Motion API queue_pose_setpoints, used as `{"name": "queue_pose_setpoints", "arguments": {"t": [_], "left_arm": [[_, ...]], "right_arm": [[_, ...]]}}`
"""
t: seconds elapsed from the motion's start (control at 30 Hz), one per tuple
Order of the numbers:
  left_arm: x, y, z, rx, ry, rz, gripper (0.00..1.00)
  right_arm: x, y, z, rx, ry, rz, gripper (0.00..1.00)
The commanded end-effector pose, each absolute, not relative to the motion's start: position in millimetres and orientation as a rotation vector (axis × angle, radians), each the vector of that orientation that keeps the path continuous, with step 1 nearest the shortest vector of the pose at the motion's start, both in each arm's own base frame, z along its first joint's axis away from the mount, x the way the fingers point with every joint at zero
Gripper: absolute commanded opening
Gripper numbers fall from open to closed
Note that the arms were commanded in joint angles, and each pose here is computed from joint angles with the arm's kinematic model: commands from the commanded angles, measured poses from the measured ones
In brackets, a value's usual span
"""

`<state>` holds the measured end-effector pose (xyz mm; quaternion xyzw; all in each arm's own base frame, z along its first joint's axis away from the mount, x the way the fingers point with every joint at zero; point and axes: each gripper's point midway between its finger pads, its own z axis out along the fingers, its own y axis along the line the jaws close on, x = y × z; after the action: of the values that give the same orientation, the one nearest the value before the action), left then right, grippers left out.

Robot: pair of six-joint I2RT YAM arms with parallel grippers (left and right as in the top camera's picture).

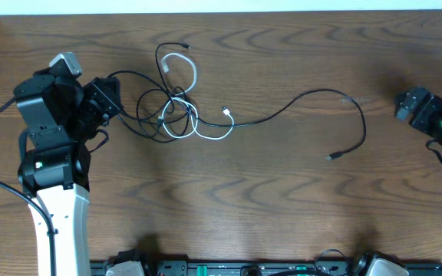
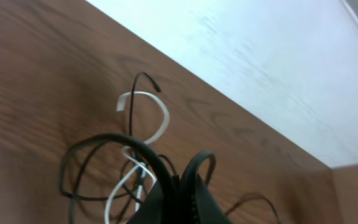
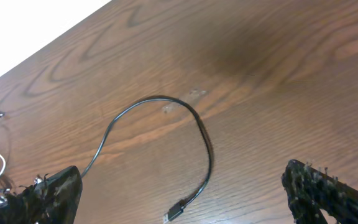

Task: Untangle cables

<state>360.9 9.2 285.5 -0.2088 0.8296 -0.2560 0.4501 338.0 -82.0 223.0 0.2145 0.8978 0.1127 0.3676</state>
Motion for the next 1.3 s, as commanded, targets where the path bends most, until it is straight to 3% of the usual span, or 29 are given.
{"name": "queue_pose_setpoints", "arguments": {"t": [0.0, 0.37, 0.57, 1.03, 1.27], "left_arm": [[359, -17, 297, -0.435, 2.045, -0.743, 0.08], [356, -98, 337, -0.203, 1.957, -0.97, 0.08], [337, -130, 387, -0.085, 1.802, -1.105, 0.08], [270, -126, 473, -0.004, 1.524, -1.168, 0.08], [263, -126, 480, -0.002, 1.503, -1.191, 0.08]], "right_arm": [[344, -60, 226, 0.477, 2.319, 0.338, 0.99], [361, 51, 197, 0.042, 2.453, 0.506, 0.99], [372, 99, 166, -0.105, 2.517, 0.568, 0.99], [359, 242, 125, -0.703, 2.402, 0.847, 0.99], [344, 282, 110, -0.848, 2.362, 0.892, 0.99]]}}
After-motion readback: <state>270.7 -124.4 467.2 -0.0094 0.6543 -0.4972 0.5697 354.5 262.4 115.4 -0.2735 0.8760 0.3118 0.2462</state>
